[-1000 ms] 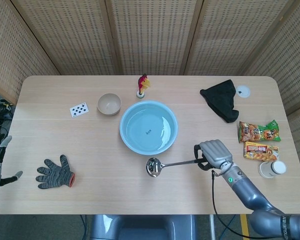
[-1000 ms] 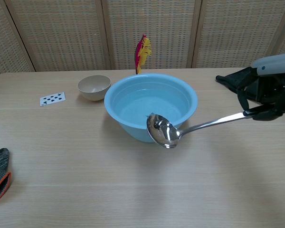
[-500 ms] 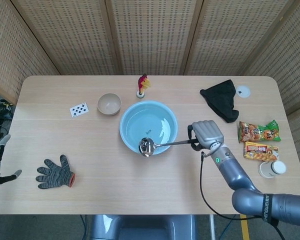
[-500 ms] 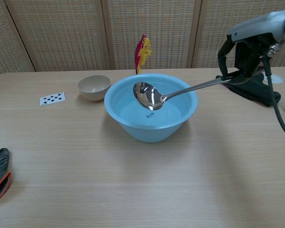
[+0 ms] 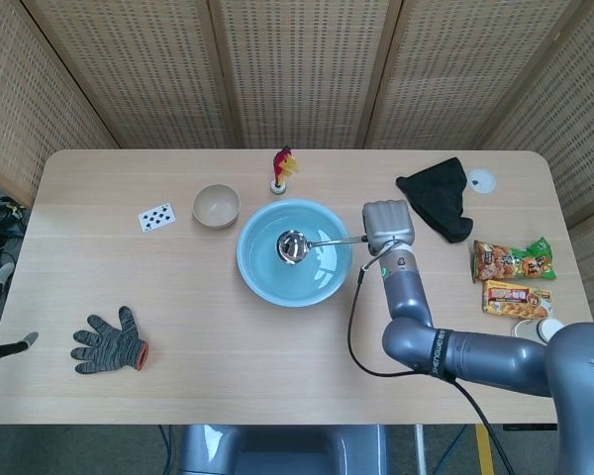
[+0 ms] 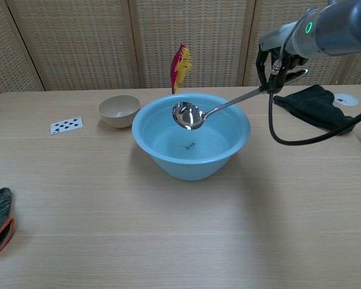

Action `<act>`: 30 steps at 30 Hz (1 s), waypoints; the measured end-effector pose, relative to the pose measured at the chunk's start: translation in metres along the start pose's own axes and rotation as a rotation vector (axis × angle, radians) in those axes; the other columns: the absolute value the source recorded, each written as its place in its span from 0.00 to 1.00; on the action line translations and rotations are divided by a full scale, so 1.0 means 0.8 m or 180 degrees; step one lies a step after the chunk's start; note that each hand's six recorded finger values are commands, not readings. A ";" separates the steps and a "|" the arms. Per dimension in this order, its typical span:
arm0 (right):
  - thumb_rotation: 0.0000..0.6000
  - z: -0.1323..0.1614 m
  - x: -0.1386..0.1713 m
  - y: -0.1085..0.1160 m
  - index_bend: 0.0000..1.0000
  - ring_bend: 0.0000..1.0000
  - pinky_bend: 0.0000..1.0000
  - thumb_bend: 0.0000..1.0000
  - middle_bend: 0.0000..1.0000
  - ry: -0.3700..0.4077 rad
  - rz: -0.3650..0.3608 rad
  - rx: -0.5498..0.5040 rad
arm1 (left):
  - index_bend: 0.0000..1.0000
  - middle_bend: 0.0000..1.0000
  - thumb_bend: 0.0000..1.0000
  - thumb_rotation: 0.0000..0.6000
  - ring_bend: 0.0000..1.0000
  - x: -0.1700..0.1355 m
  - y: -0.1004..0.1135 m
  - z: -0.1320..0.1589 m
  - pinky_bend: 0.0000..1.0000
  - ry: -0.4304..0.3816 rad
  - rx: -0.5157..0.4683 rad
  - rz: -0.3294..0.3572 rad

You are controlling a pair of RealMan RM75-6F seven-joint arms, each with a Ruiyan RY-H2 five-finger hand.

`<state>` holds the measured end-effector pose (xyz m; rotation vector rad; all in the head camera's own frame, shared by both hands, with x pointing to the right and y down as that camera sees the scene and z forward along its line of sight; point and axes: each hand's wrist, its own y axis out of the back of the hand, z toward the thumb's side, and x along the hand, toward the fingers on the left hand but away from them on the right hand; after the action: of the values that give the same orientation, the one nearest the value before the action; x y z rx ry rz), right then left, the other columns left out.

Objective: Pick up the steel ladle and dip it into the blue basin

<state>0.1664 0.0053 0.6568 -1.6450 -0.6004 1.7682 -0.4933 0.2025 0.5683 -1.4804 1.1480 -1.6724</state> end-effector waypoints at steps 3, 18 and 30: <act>1.00 0.013 -0.010 -0.011 0.78 1.00 1.00 0.85 1.00 0.0021 -0.0054 0.0152 | 0.00 0.00 0.00 1.00 0.00 0.003 -0.001 -0.001 0.00 0.0010 -0.0001 -0.0010; 1.00 0.075 -0.040 -0.038 0.78 1.00 1.00 0.86 1.00 0.0034 -0.0486 0.1020 | 0.00 0.00 0.00 1.00 0.00 0.016 -0.006 -0.008 0.00 0.0096 -0.0041 -0.0083; 1.00 0.088 -0.044 -0.064 0.78 1.00 1.00 0.86 1.00 -0.0036 -0.0698 0.1848 | 0.00 0.00 0.00 1.00 0.00 0.015 -0.006 -0.008 0.00 0.0080 -0.0042 -0.0077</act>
<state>0.1047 0.0221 0.7256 -1.1243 -0.2236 1.5941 -0.5011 0.1952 0.5782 -1.4908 1.1611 -1.7072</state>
